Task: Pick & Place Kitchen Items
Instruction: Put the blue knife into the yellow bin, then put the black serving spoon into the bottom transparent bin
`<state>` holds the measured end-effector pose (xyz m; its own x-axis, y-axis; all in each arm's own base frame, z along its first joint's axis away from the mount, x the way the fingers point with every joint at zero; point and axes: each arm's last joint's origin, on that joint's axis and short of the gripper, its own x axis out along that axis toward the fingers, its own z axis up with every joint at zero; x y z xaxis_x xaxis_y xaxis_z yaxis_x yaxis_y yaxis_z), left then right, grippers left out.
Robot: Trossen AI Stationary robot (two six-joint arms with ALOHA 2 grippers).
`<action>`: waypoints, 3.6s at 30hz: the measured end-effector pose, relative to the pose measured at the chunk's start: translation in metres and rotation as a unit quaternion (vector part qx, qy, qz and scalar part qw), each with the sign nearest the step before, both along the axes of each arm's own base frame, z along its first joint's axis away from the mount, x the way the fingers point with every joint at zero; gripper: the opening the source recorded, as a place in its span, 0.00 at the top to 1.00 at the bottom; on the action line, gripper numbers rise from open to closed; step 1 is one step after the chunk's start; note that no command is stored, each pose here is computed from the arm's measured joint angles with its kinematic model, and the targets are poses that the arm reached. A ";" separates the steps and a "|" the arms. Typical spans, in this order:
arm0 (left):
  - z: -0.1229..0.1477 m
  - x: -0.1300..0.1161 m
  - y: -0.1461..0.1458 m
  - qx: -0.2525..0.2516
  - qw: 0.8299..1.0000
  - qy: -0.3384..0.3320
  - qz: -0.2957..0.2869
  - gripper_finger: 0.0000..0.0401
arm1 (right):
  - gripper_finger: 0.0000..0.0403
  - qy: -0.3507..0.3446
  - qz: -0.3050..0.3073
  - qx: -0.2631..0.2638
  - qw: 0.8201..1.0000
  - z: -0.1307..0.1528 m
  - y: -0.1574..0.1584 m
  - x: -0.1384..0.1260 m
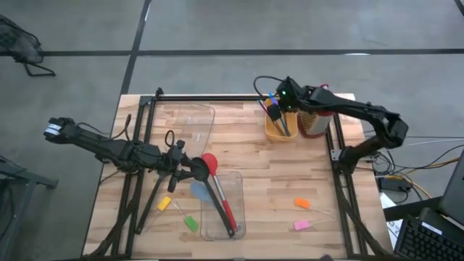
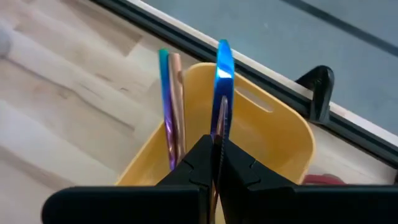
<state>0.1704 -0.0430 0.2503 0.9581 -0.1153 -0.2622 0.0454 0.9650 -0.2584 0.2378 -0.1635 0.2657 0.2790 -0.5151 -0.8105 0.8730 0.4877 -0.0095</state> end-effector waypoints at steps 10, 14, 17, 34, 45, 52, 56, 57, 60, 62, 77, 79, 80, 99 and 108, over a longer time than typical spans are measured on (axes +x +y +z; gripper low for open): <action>0.000 0.000 0.000 0.000 1.000 0.000 0.000 0.62 | 0.98 0.035 0.011 0.037 0.999 -0.021 -0.020 0.010; 0.000 0.000 0.000 -0.001 1.000 -0.001 0.000 0.62 | 0.98 0.039 0.009 0.041 0.998 -0.025 -0.021 0.010; 0.000 0.000 0.000 -0.003 1.000 -0.001 0.001 0.62 | 0.96 0.040 0.010 0.041 0.998 -0.025 -0.020 0.011; 0.006 -0.005 -0.007 0.003 0.996 -0.011 -0.093 0.62 | 0.57 -0.025 0.061 -0.021 0.998 0.027 0.012 -0.005; 0.011 -0.018 -0.021 -0.058 0.990 0.089 -0.094 0.66 | 0.50 -0.121 0.178 -0.057 0.975 0.062 0.083 0.005; 0.028 -0.033 -0.028 -0.145 0.969 0.191 -0.060 0.74 | 0.53 -0.155 0.249 -0.065 0.954 0.064 0.123 0.022; 0.028 -0.044 -0.030 -0.196 0.940 0.279 -0.014 0.77 | 0.56 -0.153 0.269 -0.078 0.948 0.053 0.141 0.032; 0.026 -0.046 -0.030 -0.207 0.931 0.302 0.003 0.78 | 0.56 -0.157 0.272 -0.084 0.946 0.051 0.144 0.034; 0.014 -0.049 -0.030 -0.236 0.900 0.361 0.062 0.79 | 0.58 -0.164 0.285 -0.089 0.940 0.041 0.152 0.036; 0.002 -0.048 -0.031 -0.245 0.880 0.394 0.102 0.78 | 0.59 -0.173 0.289 -0.094 0.937 0.036 0.154 0.037; -0.062 -0.049 -0.032 -0.176 0.758 0.562 0.279 0.53 | 0.52 -0.206 0.277 -0.104 0.933 0.012 0.155 0.037; -0.068 -0.047 -0.033 -0.167 0.751 0.570 0.289 0.53 | 0.52 -0.207 0.276 -0.104 0.933 0.011 0.155 0.037; -0.071 -0.047 -0.033 -0.162 0.747 0.574 0.293 0.53 | 0.52 -0.211 0.277 -0.106 0.932 0.011 0.155 0.037; -0.106 -0.028 -0.045 -0.104 0.726 0.618 0.282 0.65 | 0.62 -0.219 0.279 -0.110 0.928 0.010 0.155 0.038; -0.099 -0.028 -0.045 -0.113 0.732 0.608 0.286 0.94 | 0.69 -0.219 0.279 -0.110 0.928 0.009 0.155 0.038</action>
<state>0.1428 -0.0881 0.1514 -0.0600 0.0417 -0.9973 -0.7450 0.6631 0.0725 0.2758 -0.0085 0.2747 0.8301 -0.3307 -0.4489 0.4283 0.8937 0.1338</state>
